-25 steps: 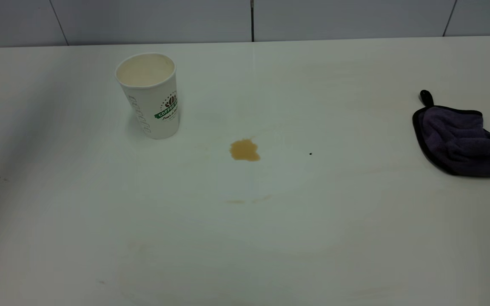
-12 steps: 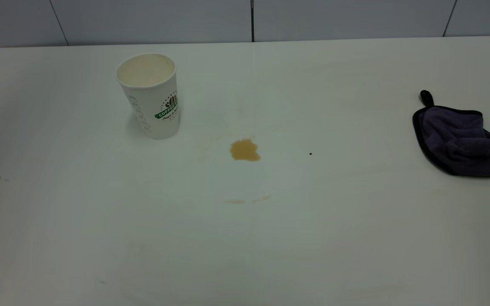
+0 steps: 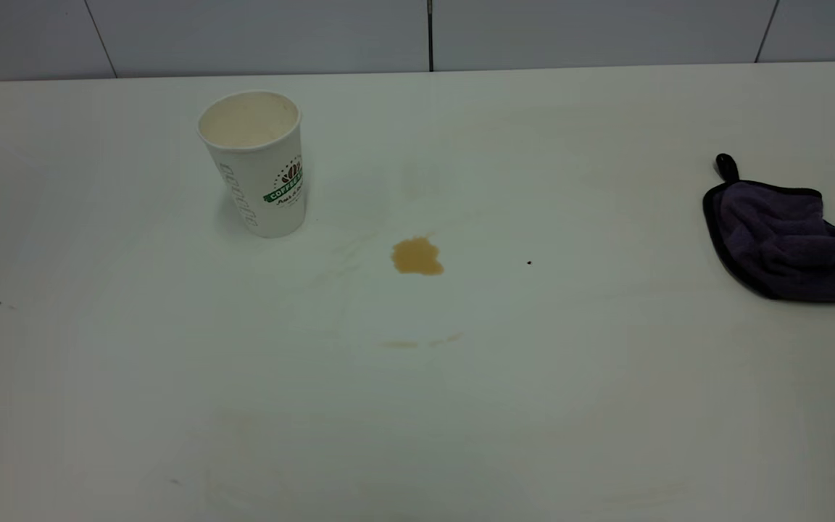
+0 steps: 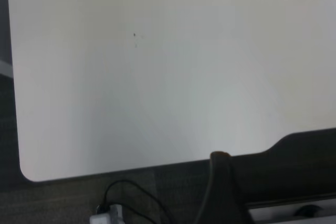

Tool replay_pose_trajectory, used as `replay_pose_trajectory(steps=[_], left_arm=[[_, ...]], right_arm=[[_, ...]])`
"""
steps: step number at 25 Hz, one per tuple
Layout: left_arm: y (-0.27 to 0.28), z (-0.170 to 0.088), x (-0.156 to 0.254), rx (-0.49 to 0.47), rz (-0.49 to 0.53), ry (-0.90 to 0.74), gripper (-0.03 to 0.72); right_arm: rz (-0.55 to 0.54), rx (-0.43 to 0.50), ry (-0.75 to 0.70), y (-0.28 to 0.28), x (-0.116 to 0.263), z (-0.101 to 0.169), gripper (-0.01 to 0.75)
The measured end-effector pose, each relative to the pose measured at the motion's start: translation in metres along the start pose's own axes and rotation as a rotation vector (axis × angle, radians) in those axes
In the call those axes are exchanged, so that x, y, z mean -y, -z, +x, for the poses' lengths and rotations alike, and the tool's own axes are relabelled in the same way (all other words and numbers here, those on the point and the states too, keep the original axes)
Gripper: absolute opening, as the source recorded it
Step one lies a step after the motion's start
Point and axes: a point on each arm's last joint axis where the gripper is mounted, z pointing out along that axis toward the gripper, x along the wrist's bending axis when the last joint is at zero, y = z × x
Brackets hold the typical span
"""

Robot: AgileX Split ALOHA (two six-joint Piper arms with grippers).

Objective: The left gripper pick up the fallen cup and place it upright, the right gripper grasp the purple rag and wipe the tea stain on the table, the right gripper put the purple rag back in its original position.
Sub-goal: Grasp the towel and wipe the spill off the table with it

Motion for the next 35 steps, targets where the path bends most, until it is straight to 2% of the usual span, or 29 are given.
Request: replay_pose_trajectory(steps=[5,14,25,35], left_arm=[[-0.01,0.003,0.055,0.002,-0.02,0.01,0.586],[-0.01,0.008,0.113,-0.051,-0.168,0.133,0.586],[-0.021,0.005,0.142,-0.068,-0.27,0.178,0.586],[-0.022,0.001,0.146,-0.063,-0.29,0.17,0.586]], right_arm=[[0.0,0.0,0.0,0.0,0.0,0.0,0.242],[0.0,0.0,0.0,0.0,0.0,0.0,0.242],[0.0,0.0,0.0,0.0,0.0,0.0,0.242],[0.0,0.0,0.0,0.0,0.0,0.0,0.242]])
